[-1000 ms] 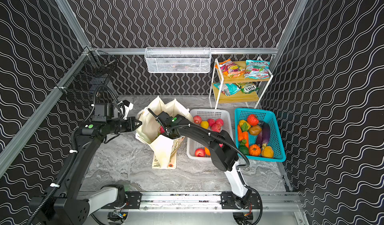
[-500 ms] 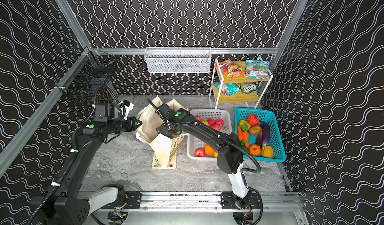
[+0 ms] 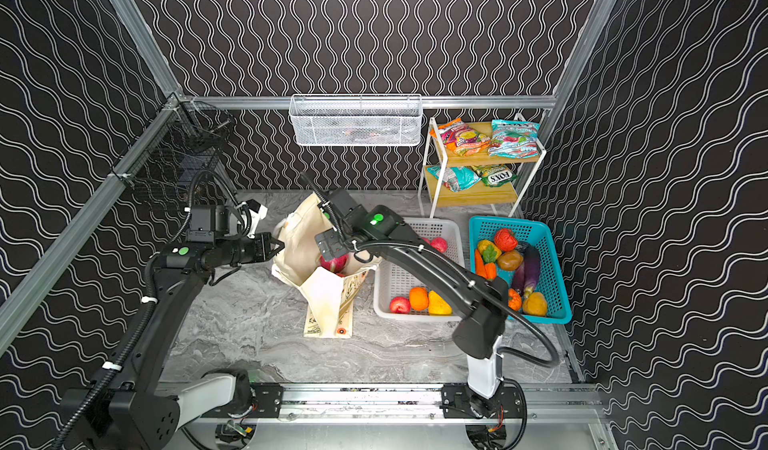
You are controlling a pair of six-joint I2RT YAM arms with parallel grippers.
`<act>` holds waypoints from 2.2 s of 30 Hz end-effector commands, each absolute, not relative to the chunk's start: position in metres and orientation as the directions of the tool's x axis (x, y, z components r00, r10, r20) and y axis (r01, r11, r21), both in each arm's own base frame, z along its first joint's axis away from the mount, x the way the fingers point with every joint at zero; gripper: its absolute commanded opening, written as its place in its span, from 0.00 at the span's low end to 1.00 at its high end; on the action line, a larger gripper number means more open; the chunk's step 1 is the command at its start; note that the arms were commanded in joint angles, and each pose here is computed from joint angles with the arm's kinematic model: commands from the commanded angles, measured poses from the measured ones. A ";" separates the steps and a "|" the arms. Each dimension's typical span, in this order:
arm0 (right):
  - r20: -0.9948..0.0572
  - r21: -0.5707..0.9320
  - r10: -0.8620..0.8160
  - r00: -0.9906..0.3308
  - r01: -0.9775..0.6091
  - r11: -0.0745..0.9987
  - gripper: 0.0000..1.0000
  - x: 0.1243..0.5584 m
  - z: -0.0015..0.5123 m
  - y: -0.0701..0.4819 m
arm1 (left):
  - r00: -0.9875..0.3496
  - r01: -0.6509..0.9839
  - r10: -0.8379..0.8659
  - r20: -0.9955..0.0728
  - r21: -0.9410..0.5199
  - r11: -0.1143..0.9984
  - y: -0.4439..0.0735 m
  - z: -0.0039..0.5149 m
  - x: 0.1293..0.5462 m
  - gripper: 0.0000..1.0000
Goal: Place the food into the grocery bag and tie it
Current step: 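Lift the right gripper out of the tote and move toward the teal basket, then lower the right gripper onto the red tomato in the teal basket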
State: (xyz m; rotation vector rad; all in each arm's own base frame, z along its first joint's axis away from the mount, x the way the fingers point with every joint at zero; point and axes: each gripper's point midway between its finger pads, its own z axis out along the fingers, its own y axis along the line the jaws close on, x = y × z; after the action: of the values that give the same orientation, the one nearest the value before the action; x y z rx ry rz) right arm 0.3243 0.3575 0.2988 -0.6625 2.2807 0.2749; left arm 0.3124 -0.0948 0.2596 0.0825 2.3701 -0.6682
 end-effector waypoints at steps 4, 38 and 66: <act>-0.816 -0.057 -0.260 -0.517 -0.376 0.925 0.99 0.346 0.357 0.295 | -0.783 0.221 -0.102 -0.613 -0.428 0.876 -0.092 0.257 0.310 0.00; -0.651 0.299 0.581 -0.488 0.539 0.787 0.98 0.426 0.197 -0.117 | -0.797 0.253 -0.095 -0.597 -0.472 0.845 -0.103 0.240 0.308 0.00; -0.590 0.316 0.658 -0.468 0.616 0.722 0.90 0.472 0.114 -0.150 | -0.793 0.262 -0.078 -0.605 -0.454 0.852 -0.105 0.243 0.310 0.00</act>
State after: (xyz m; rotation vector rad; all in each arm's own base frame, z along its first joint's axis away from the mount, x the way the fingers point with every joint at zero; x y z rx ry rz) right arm 0.4593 -0.1454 0.1068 0.9595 2.2601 0.0704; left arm 0.3109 -0.1037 0.2435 0.1101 2.3835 -0.7101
